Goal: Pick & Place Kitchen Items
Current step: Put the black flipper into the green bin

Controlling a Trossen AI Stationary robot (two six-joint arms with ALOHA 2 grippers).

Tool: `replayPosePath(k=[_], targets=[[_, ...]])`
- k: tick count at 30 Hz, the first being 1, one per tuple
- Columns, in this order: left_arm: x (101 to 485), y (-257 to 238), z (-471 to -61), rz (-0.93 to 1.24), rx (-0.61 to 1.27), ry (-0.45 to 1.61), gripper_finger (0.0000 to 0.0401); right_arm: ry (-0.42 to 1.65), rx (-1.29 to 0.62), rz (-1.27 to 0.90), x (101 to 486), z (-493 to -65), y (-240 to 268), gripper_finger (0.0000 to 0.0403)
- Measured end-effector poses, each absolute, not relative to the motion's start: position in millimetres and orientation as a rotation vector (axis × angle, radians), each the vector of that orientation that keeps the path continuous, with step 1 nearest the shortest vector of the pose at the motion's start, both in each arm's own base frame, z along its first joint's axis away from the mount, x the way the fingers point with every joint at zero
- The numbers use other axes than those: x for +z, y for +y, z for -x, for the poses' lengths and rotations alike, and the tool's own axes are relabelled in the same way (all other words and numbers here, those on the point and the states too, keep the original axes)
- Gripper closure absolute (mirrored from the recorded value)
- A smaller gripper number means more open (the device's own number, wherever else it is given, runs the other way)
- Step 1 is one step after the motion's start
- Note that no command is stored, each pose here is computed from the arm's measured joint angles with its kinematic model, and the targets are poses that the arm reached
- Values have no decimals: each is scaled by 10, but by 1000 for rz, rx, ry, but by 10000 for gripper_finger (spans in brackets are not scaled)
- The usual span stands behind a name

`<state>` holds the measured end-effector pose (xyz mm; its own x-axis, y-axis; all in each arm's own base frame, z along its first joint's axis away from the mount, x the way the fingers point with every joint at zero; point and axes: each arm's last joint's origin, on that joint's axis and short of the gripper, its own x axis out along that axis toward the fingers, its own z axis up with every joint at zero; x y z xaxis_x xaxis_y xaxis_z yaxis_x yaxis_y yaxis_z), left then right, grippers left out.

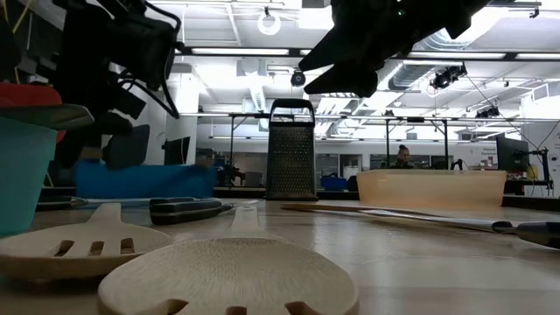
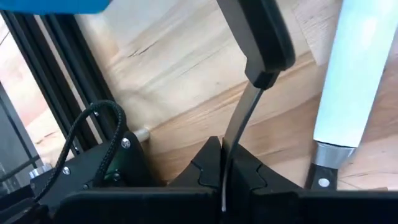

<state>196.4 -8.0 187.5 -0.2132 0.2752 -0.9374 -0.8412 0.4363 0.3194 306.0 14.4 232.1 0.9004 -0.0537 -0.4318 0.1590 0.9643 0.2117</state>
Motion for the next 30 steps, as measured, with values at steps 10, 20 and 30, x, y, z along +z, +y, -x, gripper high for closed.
replayPosePath(k=[10, 20, 30], targets=[[1868, -109, -1961, 515, 943, 1565, 401, 438, -109, -247, 2320, -3060, 145, 128], [2021, -117, -1913, 450, 940, 1560, 401, 440, -109, -248, 2318, -3059, 145, 128], [2389, -414, -1920, 341, 895, 1421, 401, 457, -114, -260, 2302, -3051, 145, 128]])
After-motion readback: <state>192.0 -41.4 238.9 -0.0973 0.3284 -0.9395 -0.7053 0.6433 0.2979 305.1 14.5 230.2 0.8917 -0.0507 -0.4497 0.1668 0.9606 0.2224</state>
